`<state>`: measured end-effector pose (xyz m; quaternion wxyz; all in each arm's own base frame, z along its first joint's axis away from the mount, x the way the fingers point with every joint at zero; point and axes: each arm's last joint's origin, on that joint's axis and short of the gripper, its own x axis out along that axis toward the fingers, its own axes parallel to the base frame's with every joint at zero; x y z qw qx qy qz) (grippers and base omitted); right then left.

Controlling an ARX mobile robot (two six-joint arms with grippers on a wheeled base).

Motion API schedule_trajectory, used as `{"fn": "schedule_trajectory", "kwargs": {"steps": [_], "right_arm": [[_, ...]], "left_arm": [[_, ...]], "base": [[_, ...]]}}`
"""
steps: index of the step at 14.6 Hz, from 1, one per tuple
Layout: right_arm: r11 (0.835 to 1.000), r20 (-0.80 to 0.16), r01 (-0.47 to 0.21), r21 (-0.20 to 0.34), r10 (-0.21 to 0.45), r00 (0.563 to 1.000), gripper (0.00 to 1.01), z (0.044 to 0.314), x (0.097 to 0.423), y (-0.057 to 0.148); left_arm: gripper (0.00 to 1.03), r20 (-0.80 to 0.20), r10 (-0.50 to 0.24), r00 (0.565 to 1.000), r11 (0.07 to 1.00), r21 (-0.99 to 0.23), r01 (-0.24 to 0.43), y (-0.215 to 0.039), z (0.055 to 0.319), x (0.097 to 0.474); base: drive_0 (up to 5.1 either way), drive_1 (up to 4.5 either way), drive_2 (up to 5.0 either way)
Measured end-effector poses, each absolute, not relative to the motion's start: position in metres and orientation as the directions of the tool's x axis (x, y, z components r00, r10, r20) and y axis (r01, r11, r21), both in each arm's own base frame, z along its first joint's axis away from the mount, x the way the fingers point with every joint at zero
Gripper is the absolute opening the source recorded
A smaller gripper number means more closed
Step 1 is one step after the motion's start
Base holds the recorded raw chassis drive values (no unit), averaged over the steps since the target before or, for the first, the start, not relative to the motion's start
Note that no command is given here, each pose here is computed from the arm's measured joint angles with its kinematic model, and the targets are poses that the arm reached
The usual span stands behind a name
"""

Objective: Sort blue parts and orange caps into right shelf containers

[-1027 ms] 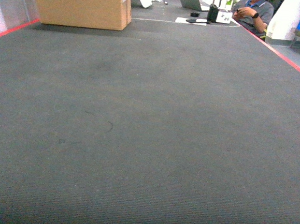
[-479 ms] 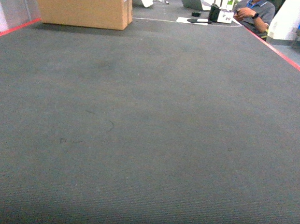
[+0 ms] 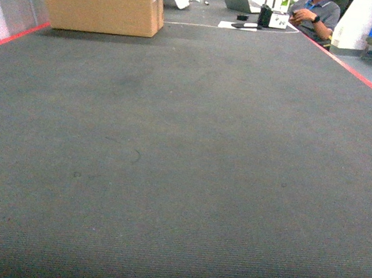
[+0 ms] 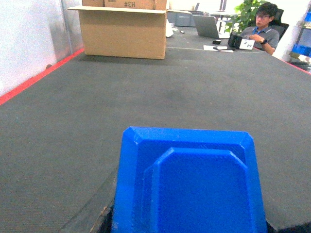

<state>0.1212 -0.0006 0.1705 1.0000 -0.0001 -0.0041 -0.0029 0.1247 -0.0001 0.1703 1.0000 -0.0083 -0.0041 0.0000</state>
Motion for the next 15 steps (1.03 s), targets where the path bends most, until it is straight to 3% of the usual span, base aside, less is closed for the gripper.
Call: {"fn": "schedule_trajectory", "kwargs": {"steps": [15], "right_arm": [[1.0,0.002,0.0,0.0,0.0,1.0,0.44,0.167,0.097,0.0]], "left_arm": [[0.44,-0.004,0.0,1.0,1.0,-0.014,0.0,0.0,0.167,0.097]], "base": [[0.0,0.0,0.0]]}}
